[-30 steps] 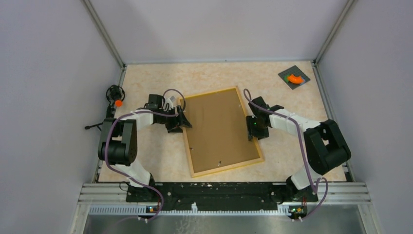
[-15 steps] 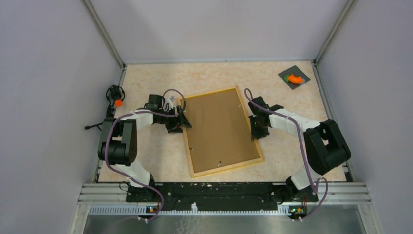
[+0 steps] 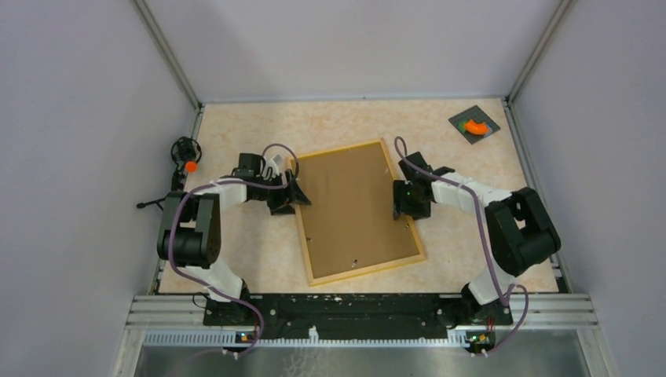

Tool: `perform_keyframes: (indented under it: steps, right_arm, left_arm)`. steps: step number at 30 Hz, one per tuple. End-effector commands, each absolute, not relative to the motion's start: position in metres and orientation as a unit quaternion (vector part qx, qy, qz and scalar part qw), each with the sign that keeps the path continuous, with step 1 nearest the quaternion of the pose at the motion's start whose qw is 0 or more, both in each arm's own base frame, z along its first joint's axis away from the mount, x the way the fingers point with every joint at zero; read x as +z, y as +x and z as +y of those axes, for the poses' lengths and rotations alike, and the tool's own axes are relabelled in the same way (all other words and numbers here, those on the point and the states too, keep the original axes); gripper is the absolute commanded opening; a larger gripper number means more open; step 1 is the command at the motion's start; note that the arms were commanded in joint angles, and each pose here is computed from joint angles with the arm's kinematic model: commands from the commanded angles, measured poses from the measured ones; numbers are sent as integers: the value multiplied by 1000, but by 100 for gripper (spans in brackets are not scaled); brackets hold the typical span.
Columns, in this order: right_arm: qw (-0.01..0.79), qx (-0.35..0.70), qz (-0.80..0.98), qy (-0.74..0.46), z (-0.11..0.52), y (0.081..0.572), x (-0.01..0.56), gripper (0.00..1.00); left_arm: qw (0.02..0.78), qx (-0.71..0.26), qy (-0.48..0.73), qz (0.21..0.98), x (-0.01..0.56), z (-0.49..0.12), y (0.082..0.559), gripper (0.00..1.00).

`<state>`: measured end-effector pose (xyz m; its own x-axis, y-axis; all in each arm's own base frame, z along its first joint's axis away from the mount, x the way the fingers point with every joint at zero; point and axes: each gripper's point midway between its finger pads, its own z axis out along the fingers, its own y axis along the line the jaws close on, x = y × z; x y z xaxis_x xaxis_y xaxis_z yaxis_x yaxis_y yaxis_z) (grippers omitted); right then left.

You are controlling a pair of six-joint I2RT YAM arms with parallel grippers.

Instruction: Put the photo into the frame

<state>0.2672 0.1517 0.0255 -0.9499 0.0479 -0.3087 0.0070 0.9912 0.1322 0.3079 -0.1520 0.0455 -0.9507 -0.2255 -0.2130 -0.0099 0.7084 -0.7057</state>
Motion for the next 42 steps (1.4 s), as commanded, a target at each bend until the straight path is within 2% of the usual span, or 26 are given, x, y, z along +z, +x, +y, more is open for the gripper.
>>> perform_keyframes:
  steps: [1,7,12,18,21,26,28,30,33,35,42]
  right_arm:
    - [200,114,973,1,183,310,37,62]
    - [196,152,969,-16,219,351,35,65]
    - [212,177,960,-34,254,402,45,66]
    - [229,138,961,-68,266,440,70,80]
    - [260,85,960,-56,240,438,99,88]
    - [298,24,954,33,190,404,125,89]
    - [290,35,950,107,181,382,118,89]
    - [265,69,947,169,186,356,103,89]
    - [229,146,939,213,212,326,84,85]
    - [213,174,934,227,225,314,72,80]
    - [193,152,944,220,230,296,38,76]
  left_arm:
    - [143,-413,-70,896,56,-163,296,79]
    - [129,-429,-84,890,51,-177,260,88]
    - [114,-428,-43,896,59,-212,221,90]
    - [109,-446,11,888,83,-245,184,93]
    - [150,-417,45,895,98,-237,191,98]
    - [307,-216,51,925,134,-185,272,98]
    - [376,-121,23,918,152,-158,316,99]
    - [420,-66,-9,905,166,-141,354,98]
    - [450,-30,-46,892,163,-131,409,98]
    - [435,-21,-68,897,151,-126,441,99]
    - [411,20,-83,908,115,-88,526,97]
